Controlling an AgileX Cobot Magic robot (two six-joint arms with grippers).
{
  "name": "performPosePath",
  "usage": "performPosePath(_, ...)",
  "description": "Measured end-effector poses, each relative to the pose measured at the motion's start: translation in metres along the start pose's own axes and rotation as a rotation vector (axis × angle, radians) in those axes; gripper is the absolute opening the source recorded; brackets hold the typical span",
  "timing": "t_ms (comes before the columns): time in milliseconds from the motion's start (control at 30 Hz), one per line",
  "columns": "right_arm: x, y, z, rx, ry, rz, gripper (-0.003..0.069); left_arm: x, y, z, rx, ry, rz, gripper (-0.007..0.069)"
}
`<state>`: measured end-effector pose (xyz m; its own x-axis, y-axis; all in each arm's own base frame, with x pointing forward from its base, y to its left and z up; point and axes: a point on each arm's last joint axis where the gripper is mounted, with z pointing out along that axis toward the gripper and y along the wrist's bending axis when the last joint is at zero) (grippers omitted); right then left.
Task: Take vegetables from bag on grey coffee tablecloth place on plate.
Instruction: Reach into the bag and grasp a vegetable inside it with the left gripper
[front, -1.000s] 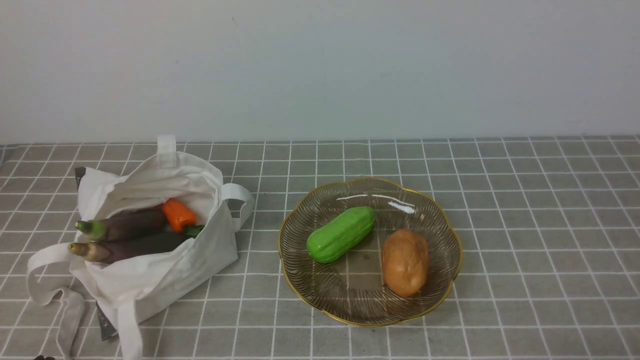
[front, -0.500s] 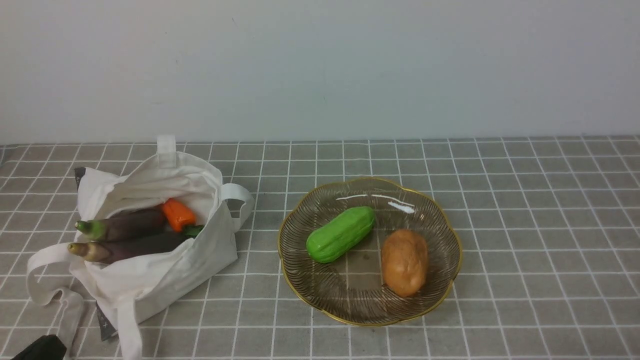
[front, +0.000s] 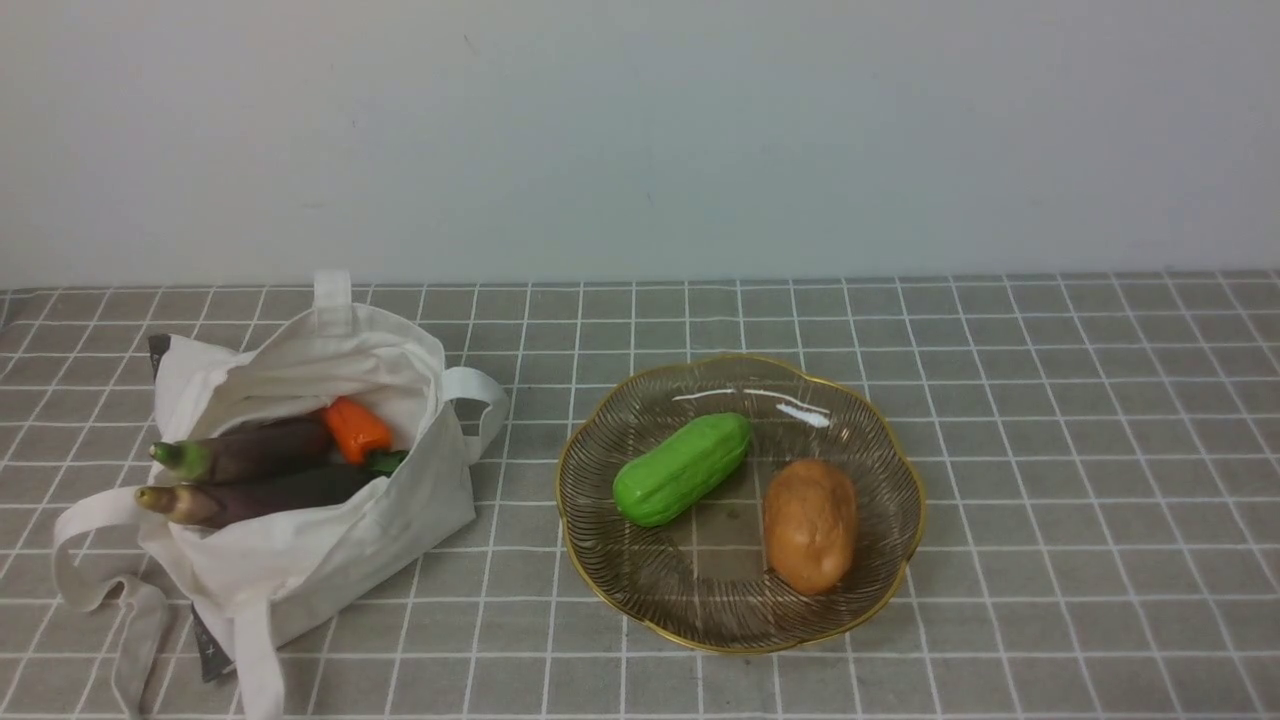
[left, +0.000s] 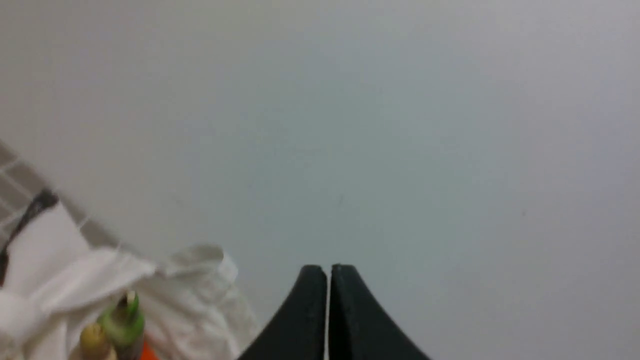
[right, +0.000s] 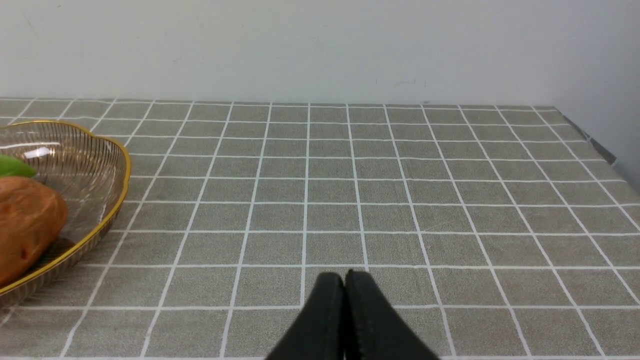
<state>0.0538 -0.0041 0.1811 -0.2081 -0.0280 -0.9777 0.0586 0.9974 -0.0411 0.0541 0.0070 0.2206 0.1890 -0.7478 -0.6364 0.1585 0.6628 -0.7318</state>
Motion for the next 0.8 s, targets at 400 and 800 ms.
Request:
performPosePath(400,0.000,0.000,0.000,0.000,0.000,0.000,-0.0013,-0.035,-0.086,0.036,0.100,0.426,0.550,-0.0005)
performPosePath(800,0.000,0.000,0.000,0.000,0.000,0.000,-0.0013,0.005,-0.074,0.169,-0.190,1.447,0.782,-0.0005)
